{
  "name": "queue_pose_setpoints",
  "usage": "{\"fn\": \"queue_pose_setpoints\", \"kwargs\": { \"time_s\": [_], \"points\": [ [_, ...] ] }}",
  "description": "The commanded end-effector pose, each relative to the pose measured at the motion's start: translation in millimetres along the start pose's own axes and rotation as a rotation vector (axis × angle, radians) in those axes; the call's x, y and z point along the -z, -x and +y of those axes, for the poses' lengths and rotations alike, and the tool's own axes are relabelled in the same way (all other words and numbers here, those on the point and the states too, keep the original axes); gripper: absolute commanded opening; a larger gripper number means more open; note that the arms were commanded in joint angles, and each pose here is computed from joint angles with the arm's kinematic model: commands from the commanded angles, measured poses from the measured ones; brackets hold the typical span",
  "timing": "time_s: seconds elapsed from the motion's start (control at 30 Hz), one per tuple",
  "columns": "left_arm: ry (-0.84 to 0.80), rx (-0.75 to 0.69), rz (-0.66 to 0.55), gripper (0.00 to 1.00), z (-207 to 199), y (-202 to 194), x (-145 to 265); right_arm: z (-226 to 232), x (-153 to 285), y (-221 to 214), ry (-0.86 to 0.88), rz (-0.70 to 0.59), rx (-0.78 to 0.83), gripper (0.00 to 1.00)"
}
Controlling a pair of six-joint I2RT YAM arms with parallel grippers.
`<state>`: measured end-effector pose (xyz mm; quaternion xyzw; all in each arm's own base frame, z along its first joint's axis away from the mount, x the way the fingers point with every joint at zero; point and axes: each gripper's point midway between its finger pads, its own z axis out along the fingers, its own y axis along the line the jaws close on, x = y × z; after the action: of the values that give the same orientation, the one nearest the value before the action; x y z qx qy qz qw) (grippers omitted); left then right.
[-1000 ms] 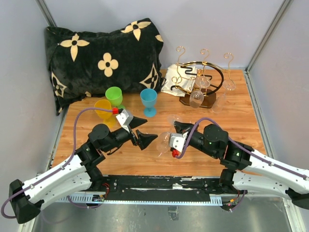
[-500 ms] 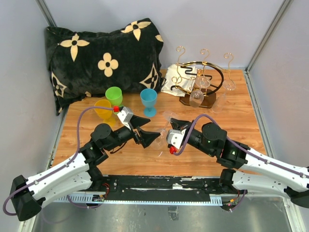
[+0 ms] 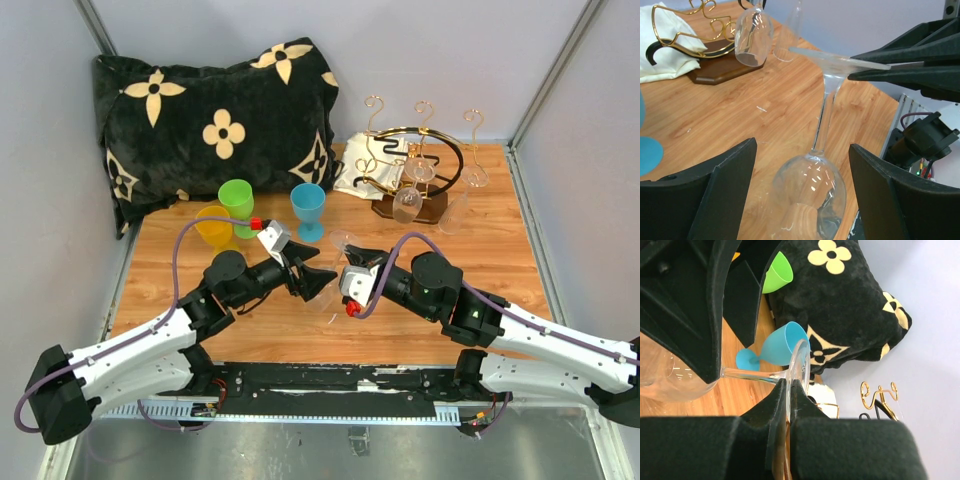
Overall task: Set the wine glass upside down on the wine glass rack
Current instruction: Turn the wine glass upside down at the wine rack.
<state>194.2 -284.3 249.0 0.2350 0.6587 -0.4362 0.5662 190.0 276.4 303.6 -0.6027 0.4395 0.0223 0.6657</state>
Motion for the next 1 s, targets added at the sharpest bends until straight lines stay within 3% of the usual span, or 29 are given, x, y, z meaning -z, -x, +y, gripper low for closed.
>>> {"fn": "queue_pose_setpoints", "kwargs": {
  "time_s": [0.0, 0.97],
  "points": [
    [-0.027, -0.043, -0.056, 0.76, -7.7, 19.4, -5.8, -36.0, 3.9, 26.6, -0.118, -0.095, -0.066, 0.01],
    [-0.037, -0.099, -0.042, 0.36, -9.3, 26.6, -17.8, -43.2, 8.7, 50.0, -0.148, -0.223, -0.218, 0.01]
  ]
}}
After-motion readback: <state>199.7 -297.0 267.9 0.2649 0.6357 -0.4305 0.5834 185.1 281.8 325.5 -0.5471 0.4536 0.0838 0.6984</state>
